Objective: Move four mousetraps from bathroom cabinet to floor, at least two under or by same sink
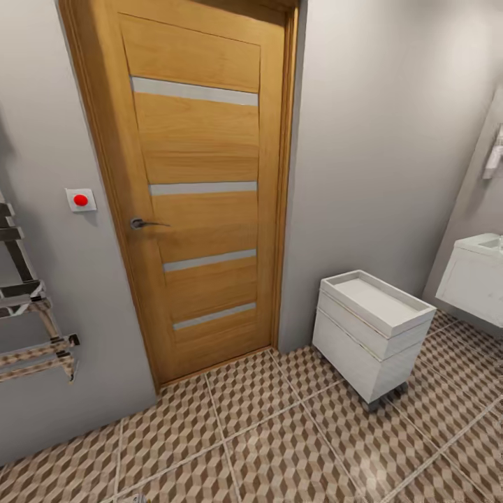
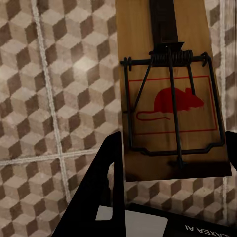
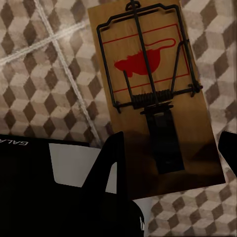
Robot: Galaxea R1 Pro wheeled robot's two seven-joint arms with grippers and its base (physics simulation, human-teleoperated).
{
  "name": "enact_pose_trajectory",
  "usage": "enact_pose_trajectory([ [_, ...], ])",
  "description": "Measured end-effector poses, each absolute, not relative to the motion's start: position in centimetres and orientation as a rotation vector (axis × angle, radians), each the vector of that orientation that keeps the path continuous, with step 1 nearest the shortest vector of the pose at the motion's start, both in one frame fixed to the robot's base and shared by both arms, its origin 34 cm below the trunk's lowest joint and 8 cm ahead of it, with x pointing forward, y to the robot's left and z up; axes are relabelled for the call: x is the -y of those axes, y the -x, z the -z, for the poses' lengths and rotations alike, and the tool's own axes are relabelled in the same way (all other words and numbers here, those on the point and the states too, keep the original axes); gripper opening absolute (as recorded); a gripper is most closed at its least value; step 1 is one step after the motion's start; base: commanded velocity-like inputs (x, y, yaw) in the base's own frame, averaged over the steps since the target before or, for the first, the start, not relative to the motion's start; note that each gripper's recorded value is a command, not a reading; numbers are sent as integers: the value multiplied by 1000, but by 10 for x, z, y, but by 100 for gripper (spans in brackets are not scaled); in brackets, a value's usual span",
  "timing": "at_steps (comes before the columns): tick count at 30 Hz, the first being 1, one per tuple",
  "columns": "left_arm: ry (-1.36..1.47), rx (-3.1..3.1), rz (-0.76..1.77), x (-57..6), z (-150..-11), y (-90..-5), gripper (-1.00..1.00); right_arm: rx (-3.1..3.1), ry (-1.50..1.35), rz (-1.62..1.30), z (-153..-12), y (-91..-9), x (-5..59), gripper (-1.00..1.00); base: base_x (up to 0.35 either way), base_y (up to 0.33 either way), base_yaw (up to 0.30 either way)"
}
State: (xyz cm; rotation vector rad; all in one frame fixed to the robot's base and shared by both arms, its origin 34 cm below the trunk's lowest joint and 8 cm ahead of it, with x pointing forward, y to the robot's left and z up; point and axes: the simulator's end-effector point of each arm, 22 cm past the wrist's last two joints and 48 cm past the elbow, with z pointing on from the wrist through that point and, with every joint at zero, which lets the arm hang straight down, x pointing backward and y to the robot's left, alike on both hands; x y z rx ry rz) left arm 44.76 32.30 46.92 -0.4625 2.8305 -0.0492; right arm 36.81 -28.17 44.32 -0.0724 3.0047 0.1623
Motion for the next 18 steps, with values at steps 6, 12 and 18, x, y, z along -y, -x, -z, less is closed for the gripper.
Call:
enact_pose_trajectory([
  [6, 462, -2831, 49, -323, -469, -448, -100, -3005, 72, -162, -443, -368, 282, -100, 0, 0, -252],
  [12, 462, -2831, 49, -323, -469, -448, -100, -3005, 73, -164, -443, -368, 281, -100, 0, 0, -254],
  [18, 463, -2830, 49, -323, -469, -448, -100, -3005, 73, -164, -443, -368, 281, -100, 0, 0, -255],
])
